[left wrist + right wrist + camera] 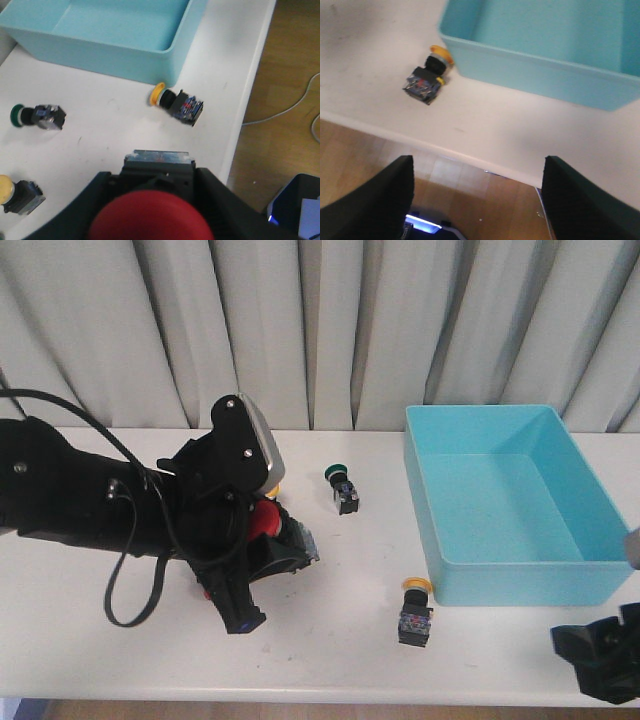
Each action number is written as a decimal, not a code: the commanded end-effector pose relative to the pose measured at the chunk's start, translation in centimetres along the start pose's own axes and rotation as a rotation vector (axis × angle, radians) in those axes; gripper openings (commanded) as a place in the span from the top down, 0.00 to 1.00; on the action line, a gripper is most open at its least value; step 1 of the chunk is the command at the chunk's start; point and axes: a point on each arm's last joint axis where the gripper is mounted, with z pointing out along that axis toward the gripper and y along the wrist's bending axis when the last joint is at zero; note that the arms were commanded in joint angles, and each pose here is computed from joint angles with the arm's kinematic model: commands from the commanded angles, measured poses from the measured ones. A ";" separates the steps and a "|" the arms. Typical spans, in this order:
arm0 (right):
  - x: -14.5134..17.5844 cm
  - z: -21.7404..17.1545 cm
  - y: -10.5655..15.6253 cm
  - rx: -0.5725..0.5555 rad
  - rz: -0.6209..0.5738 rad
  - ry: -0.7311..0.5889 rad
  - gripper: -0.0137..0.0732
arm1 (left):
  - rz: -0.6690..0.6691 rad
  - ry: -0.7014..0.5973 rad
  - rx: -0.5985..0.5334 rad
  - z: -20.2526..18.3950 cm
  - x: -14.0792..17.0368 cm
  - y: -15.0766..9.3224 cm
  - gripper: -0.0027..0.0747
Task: Pick red and yellow buttons and place in box
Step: 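Lift the red button and carry it toward the right gripper, then grasp the red button's body with the right gripper, release left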
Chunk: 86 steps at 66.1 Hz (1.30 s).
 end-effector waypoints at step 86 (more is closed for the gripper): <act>-12.4 5.3 12.0 -0.564 -0.959 -0.288 0.26 | 0.098 -0.340 0.330 -0.3 -0.8 1.1 0.65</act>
